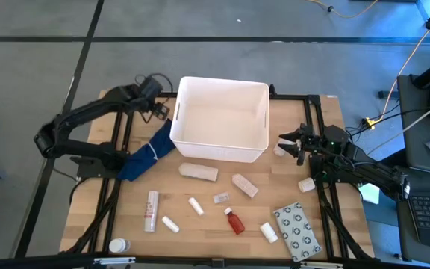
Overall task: Pick & place medical supplies in basket/bin
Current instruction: Put the orange pill bottle into the white bin
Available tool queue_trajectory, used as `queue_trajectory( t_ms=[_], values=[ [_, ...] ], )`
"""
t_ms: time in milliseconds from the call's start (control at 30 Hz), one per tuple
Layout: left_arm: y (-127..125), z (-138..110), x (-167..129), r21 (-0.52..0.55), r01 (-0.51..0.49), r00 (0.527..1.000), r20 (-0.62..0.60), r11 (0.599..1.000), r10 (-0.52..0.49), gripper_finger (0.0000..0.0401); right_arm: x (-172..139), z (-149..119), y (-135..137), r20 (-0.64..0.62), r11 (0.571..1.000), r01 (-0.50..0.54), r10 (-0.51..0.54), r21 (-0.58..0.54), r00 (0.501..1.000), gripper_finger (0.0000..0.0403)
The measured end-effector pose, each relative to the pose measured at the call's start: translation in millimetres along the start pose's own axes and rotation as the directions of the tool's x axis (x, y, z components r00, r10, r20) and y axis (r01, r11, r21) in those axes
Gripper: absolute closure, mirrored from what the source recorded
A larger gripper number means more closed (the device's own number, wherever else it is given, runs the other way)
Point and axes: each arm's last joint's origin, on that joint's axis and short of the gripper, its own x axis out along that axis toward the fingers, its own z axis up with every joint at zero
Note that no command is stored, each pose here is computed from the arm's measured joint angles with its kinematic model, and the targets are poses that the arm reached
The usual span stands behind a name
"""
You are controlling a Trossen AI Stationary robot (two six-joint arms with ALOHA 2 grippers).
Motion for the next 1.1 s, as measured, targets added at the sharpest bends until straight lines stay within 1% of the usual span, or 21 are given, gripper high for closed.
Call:
queue_trajectory(
  t_ms=[133, 200, 267, 367, 467, 500, 567, 667, 767, 900, 1100],
  values=[
    [4, 31, -33, 0.0, 0.015, 0.987, 0.158, 1.0, -0.015, 0.0195, 0, 0, 0, 0.0, 1.0, 0.0, 0.0, -0.024, 1.0, 0.0176],
    [4, 46, -48, 0.012, 0.057, 0.966, 0.252, 0.998, -0.058, 0.0195, 0, 0, 0, 0.0, 1.0, 0.0, 0.0, -0.029, 1.0, 0.0176],
    [3, 57, -58, 0.042, 0.128, 0.934, 0.332, 0.991, -0.134, 0.0195, 0, 0, 0, 0.0, 1.0, 0.0, 0.0, -0.029, 1.0, 0.0176],
    [-6, 67, -68, 0.117, 0.265, 0.86, 0.42, 0.957, -0.29, 0.0195, 0, 0, 0, 0.0, 1.0, 0.0, 0.0, -0.03, 1.0, 0.0176],
    [-22, 72, -70, 0.21, 0.375, 0.791, 0.435, 0.903, -0.43, 0.0195, 0, 0, 0, 0.0, 1.0, 0.0, 0.0, -0.03, 1.0, 0.0176],
    [-29, 73, -68, 0.236, 0.395, 0.778, 0.429, 0.888, -0.46, 0.0195, 0, 0, 0, 0.0, 1.0, 0.0, 0.0, -0.03, 1.0, 0.0176],
    [-45, 74, -61, 0.28, 0.411, 0.768, 0.407, 0.868, -0.495, 0.0195, 0, 0, 0, 0.0, 1.0, 0.0, 0.0, -0.03, 1.0, 0.0176],
    [-70, 75, -45, 0.344, 0.415, 0.776, 0.35, 0.843, -0.525, 0.0195, 0, 0, 0, 0.0, 1.0, 0.0, 0.0, -0.03, 1.0, 0.0176],
    [-92, 73, -23, 0.389, 0.409, 0.812, 0.258, 0.825, -0.524, 0.0195, 0, 0, 0, 0.001, 1.0, 0.001, -0.001, -0.028, 1.0, 0.0176],
    [-114, 82, -2, 0.419, 0.403, 0.86, 0.129, 0.814, -0.493, 0.0195, 0, 0, 0, 0.001, 1.0, 0.0, 0.0, -0.027, 1.0, 0.0176],
    [-140, 98, 26, 0.469, 0.38, 0.907, -0.02, 0.797, -0.421, 0.0195, 0, 0, 0, 0.001, 1.0, 0.0, 0.0, -0.026, 1.0, 0.0176]
  ],
)
